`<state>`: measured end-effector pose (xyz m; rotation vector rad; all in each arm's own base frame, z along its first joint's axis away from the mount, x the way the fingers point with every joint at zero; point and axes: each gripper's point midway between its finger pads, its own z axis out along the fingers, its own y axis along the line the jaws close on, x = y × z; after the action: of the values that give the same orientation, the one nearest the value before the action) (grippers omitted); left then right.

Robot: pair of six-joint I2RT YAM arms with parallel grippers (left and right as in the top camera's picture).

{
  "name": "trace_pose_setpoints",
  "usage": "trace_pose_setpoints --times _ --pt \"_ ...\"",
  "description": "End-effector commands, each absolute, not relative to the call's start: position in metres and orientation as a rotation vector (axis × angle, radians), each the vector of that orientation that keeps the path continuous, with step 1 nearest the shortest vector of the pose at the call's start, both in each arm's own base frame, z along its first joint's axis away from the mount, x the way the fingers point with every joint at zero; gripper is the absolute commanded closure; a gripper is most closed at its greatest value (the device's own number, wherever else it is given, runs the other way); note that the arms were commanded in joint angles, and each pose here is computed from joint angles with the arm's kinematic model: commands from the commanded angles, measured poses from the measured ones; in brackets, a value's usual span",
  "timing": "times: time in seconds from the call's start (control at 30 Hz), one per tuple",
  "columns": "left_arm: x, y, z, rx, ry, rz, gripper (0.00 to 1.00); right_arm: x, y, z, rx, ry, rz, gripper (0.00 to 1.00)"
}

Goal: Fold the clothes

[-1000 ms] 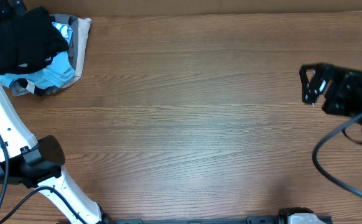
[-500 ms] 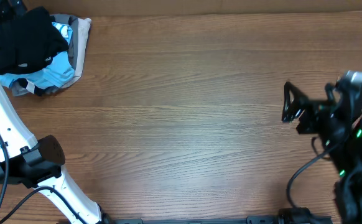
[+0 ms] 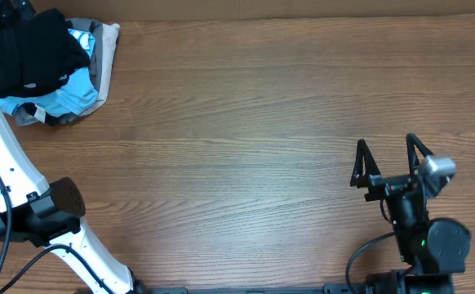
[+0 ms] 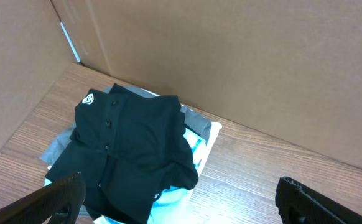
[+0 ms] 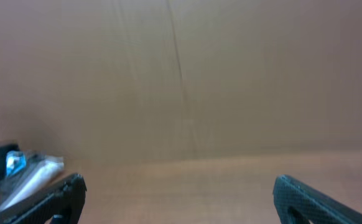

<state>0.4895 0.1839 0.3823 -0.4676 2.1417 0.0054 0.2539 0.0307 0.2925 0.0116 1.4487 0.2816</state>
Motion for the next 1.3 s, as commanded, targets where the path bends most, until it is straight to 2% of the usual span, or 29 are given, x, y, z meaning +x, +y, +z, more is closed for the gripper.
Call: trace_pose_setpoints --times 0.0,0.83,1.03,1.27 --pt "0.491 0.184 0.381 -0.467 2.142 -0.007 0.00 0.248 0.032 0.285 -0.002 1.385 0.286 0.00" --pt "0.491 0.183 0.381 -0.465 2.143 -0.008 0.00 0.243 0.023 0.209 0.003 1.435 0.202 0.00" --pt "0.491 0.183 0.381 -0.465 2.143 -0.008 0.00 0.246 0.020 0.170 0.015 1.594 0.177 0.00" --pt "0.491 0.183 0.381 -0.465 2.143 -0.008 0.00 0.246 0.019 0.171 0.022 1.594 0.170 0.00"
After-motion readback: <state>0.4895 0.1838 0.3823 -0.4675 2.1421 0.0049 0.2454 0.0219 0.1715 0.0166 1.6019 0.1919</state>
